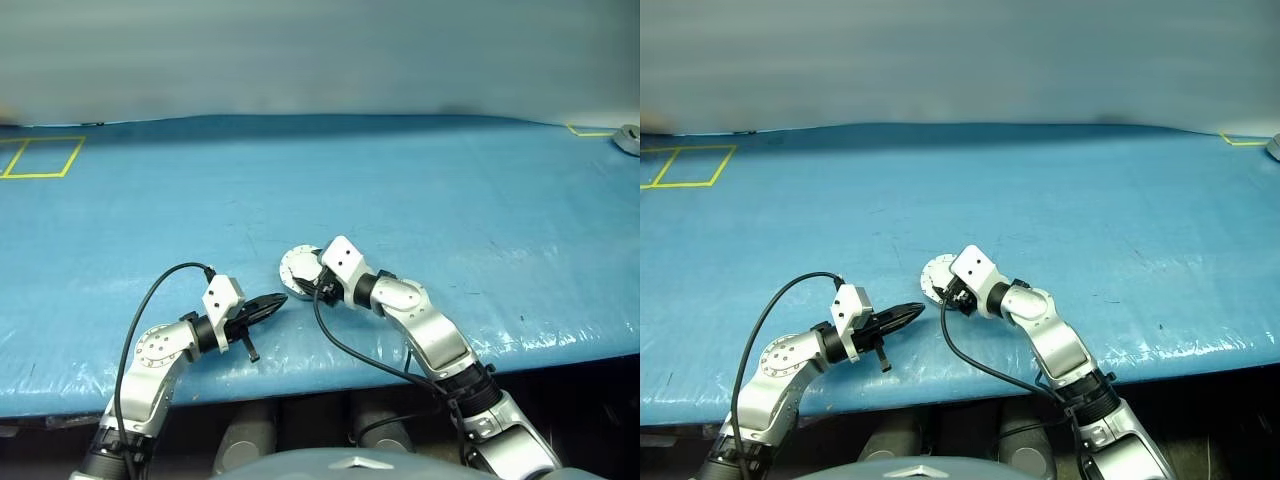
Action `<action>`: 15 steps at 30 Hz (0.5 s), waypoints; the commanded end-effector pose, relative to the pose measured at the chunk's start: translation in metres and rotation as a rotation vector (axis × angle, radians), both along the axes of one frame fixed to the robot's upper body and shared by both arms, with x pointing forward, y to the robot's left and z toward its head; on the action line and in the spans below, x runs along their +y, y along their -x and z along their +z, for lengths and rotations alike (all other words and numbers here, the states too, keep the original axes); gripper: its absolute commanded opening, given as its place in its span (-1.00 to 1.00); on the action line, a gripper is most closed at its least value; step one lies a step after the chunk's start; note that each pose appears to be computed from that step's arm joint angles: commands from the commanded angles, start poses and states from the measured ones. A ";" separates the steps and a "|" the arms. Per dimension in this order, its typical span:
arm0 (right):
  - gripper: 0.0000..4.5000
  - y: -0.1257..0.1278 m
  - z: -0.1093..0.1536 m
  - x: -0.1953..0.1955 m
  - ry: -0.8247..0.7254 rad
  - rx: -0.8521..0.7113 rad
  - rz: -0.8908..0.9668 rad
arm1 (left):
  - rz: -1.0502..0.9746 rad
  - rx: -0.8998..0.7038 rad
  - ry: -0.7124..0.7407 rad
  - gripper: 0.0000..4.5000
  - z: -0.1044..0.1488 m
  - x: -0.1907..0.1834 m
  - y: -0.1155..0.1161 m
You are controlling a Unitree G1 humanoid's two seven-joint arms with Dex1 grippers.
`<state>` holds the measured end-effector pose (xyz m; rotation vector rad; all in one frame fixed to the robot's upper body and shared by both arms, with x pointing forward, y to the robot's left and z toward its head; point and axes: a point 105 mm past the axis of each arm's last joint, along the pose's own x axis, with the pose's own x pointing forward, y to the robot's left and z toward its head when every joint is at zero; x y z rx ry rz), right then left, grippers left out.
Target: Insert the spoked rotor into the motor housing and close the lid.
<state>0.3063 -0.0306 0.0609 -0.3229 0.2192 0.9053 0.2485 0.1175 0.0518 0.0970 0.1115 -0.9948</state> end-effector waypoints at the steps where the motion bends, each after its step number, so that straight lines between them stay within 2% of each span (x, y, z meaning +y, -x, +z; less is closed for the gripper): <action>1: 0.34 0.005 -0.040 -0.020 0.108 0.144 -0.059 | -0.007 -0.039 0.006 -1.00 0.007 -0.001 -0.001; 11: 0.34 0.009 -0.032 -0.018 0.061 0.156 -0.056 | 0.042 -0.075 0.054 -1.00 0.017 -0.007 -0.020; 15: 0.34 0.008 -0.028 -0.017 0.006 0.160 -0.096 | 0.079 -0.111 0.001 -1.00 0.011 -0.011 -0.033</action>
